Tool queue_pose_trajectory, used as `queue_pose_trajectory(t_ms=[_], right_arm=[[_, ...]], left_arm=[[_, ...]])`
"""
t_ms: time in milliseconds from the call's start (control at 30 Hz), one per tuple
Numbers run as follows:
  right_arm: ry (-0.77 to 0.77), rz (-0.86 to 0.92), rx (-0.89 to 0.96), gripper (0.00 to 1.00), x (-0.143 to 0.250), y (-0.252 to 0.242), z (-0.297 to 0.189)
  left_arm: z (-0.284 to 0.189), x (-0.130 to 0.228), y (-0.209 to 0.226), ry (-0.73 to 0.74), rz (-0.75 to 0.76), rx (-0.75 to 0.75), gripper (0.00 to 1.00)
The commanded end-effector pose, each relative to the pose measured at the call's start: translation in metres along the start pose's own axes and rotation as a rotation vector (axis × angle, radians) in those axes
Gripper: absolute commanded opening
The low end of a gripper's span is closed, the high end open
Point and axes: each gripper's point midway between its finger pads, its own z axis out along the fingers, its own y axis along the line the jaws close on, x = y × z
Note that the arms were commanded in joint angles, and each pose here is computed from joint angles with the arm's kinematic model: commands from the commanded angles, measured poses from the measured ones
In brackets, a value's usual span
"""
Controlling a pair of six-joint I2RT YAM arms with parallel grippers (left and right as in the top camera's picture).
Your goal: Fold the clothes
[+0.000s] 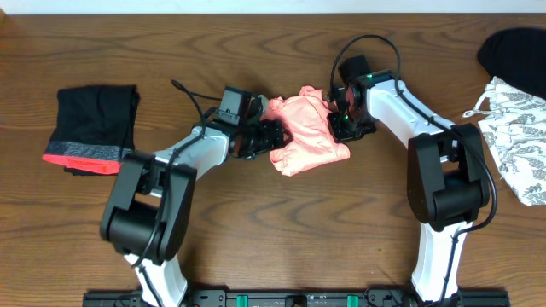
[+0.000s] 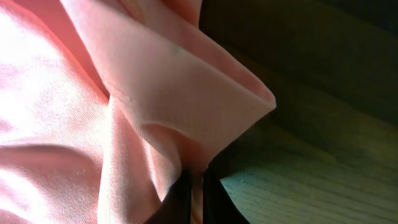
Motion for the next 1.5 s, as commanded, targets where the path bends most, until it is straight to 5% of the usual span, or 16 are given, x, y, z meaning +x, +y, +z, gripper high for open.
queue_pose_trajectory(t_ms=[0,200,333,967,1467], right_arm=[[0.018,0.024,0.000,0.07,0.005,-0.004,0.003],[0.017,0.023,0.000,0.07,0.004,-0.003,0.003],[0.017,0.023,0.000,0.07,0.004,-0.003,0.003],[0.007,0.009,0.002,0.05,0.001,-0.003,0.000],[-0.283,-0.014,0.070,0.06,-0.040,0.001,-0.109]], left_arm=[[0.028,0.035,0.017,0.140,-0.085,0.042,0.72],[0.036,0.040,0.009,0.155,-0.066,0.068,0.70],[0.037,0.034,0.003,0.133,-0.049,0.093,0.59],[0.020,0.018,0.033,0.107,-0.169,0.060,0.65],[0.010,0.004,0.066,0.038,-0.212,-0.051,0.73]])
